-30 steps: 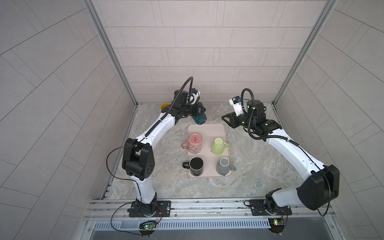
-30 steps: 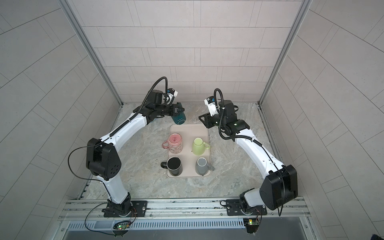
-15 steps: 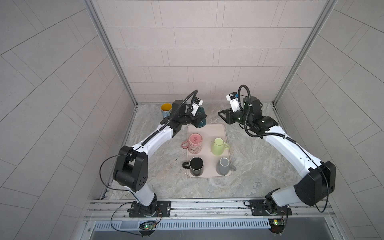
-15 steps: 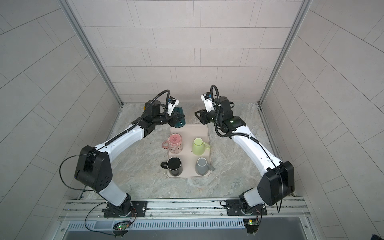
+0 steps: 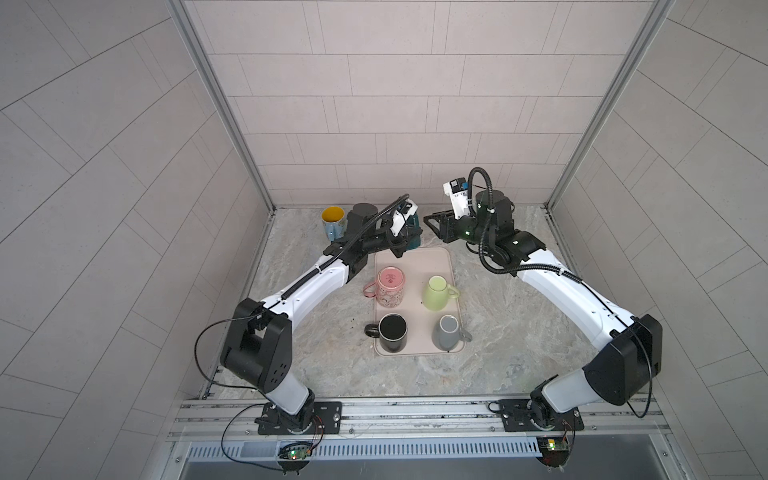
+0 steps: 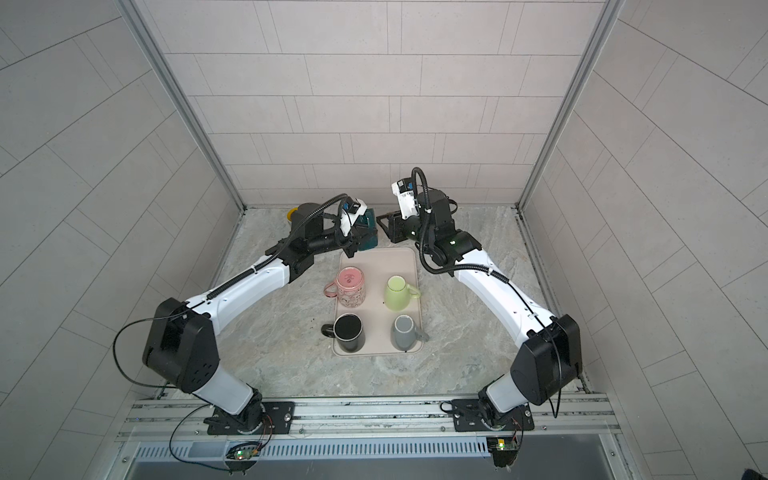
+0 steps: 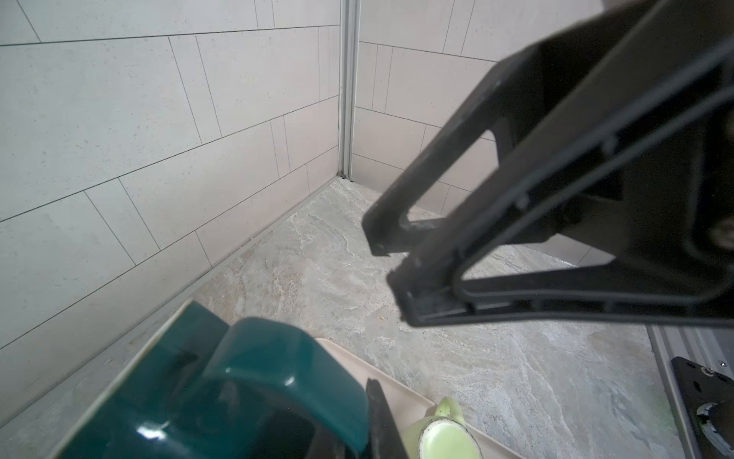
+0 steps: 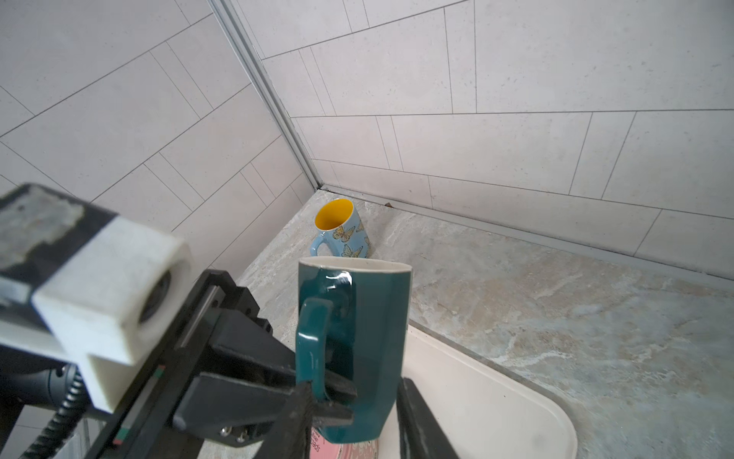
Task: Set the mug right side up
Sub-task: 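Rotate the dark green mug upright with the left gripper while the right gripper approaches, then grasp the upright dark green mug's handle with the right gripper beside the left gripper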
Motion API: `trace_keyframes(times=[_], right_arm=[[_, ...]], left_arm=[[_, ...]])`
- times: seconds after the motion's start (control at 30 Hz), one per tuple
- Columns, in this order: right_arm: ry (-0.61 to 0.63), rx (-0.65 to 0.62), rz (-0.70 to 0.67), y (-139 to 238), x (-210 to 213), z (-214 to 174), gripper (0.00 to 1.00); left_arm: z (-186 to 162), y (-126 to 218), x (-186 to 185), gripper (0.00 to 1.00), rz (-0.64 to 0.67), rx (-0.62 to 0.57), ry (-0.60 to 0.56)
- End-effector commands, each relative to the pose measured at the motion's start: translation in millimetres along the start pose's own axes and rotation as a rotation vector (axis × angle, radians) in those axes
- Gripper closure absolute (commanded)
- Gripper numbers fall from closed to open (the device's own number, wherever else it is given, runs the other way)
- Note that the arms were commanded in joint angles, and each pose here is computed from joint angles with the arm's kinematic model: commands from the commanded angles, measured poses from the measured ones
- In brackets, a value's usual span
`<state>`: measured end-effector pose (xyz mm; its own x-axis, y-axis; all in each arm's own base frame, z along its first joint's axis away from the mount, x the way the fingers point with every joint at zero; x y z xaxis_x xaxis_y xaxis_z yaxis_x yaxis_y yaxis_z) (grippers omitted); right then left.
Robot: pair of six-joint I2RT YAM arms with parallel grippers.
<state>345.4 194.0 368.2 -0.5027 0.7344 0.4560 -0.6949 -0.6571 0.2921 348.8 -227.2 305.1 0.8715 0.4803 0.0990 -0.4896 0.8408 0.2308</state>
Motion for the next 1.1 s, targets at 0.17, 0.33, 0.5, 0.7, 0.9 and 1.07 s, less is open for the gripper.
trace_keyframes(times=[0.17, 0.33, 0.5, 0.7, 0.9, 1.07], right_arm=[[-0.023, -0.055, 0.048, -8, 17, 9, 0.64], [-0.027, -0.033, 0.054, -15, 18, 3, 0.64], [-0.045, -0.036, 0.069, -22, 18, 1, 0.64], [-0.039, -0.036, 0.078, -28, 19, 1, 0.63], [-0.039, -0.019, 0.066, -34, 17, 0, 0.63], [-0.044, -0.021, 0.058, -39, 16, -2, 0.63]], left_arm=[[40, 12, -3, 1.0, 0.114, -0.189, -0.153], [42, 13, -4, 1.0, 0.129, -0.211, -0.161], [42, 13, -6, 1.0, 0.133, -0.215, -0.161], [42, 14, -8, 1.0, 0.128, -0.227, -0.153], [45, 15, -9, 1.0, 0.134, -0.238, -0.157], [47, 15, -10, 1.0, 0.116, -0.251, -0.154]])
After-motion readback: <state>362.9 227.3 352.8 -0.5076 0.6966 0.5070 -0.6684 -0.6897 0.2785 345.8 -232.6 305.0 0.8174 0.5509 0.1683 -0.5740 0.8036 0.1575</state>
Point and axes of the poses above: each gripper's point midway between its finger pads, its own y axis back along the fingers, its own x axis along the line the jaws close on, z = x × y, the point moved 9 cm from there along y, back along the fingers, and after that the axes turned 7 degrees about -y, right-handed, at the moved point
